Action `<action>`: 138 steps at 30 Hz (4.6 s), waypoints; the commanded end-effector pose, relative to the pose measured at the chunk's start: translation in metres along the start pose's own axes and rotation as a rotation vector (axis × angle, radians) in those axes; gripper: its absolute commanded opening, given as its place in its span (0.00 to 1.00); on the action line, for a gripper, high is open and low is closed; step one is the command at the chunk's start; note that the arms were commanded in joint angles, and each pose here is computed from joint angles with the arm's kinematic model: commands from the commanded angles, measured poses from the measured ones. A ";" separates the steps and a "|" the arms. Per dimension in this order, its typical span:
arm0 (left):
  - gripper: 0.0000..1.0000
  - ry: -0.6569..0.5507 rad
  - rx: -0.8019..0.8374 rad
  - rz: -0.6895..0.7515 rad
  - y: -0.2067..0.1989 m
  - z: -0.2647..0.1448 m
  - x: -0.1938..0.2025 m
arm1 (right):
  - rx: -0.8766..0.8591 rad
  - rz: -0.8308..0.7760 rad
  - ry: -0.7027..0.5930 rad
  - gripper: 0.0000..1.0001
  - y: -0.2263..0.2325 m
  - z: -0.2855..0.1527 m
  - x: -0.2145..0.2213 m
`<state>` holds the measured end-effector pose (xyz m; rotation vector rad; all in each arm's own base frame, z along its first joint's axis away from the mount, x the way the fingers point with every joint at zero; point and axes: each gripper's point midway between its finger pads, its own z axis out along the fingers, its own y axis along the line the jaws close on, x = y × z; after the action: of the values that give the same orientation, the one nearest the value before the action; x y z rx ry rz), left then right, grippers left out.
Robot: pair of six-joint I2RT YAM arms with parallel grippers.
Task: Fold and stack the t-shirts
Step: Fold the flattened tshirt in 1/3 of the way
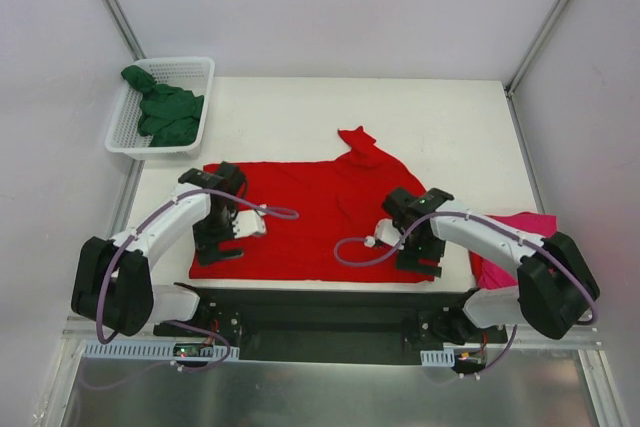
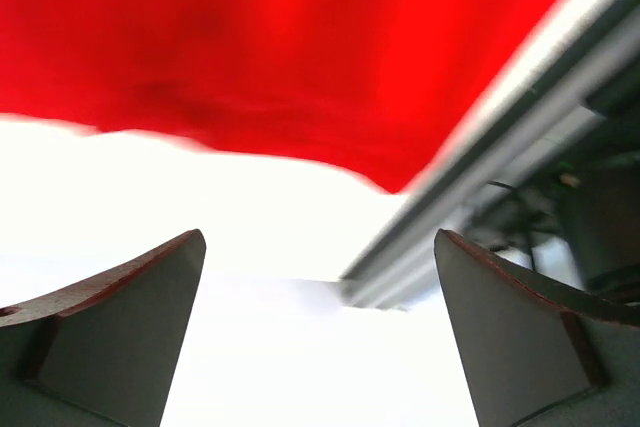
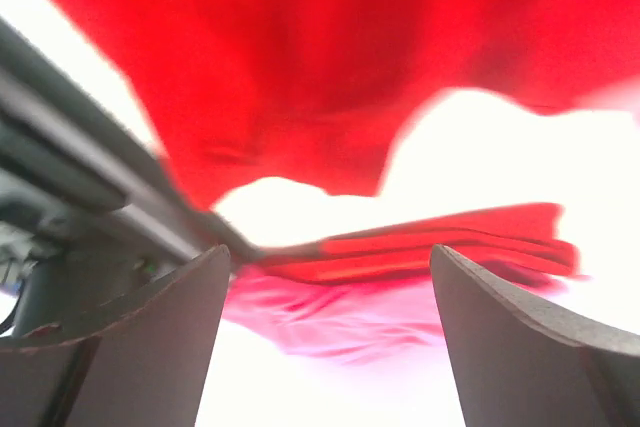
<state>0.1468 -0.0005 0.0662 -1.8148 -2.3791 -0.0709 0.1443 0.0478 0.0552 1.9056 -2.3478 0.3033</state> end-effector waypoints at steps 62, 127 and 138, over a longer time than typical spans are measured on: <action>0.99 -0.176 -0.529 -0.315 0.229 -0.064 -0.081 | 0.325 0.378 -0.352 0.84 -0.242 -0.084 -0.116; 0.96 -0.213 0.001 -0.304 0.035 0.045 -0.058 | -0.223 0.168 -0.142 0.80 -0.071 0.017 -0.103; 0.96 -0.204 0.039 -0.289 0.015 0.041 -0.048 | -0.272 0.151 -0.070 0.80 -0.038 0.014 -0.075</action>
<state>0.1941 -0.0374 0.0137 -1.5246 -2.7998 0.0451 0.2246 0.1211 0.0208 1.6915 -2.4977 -0.0609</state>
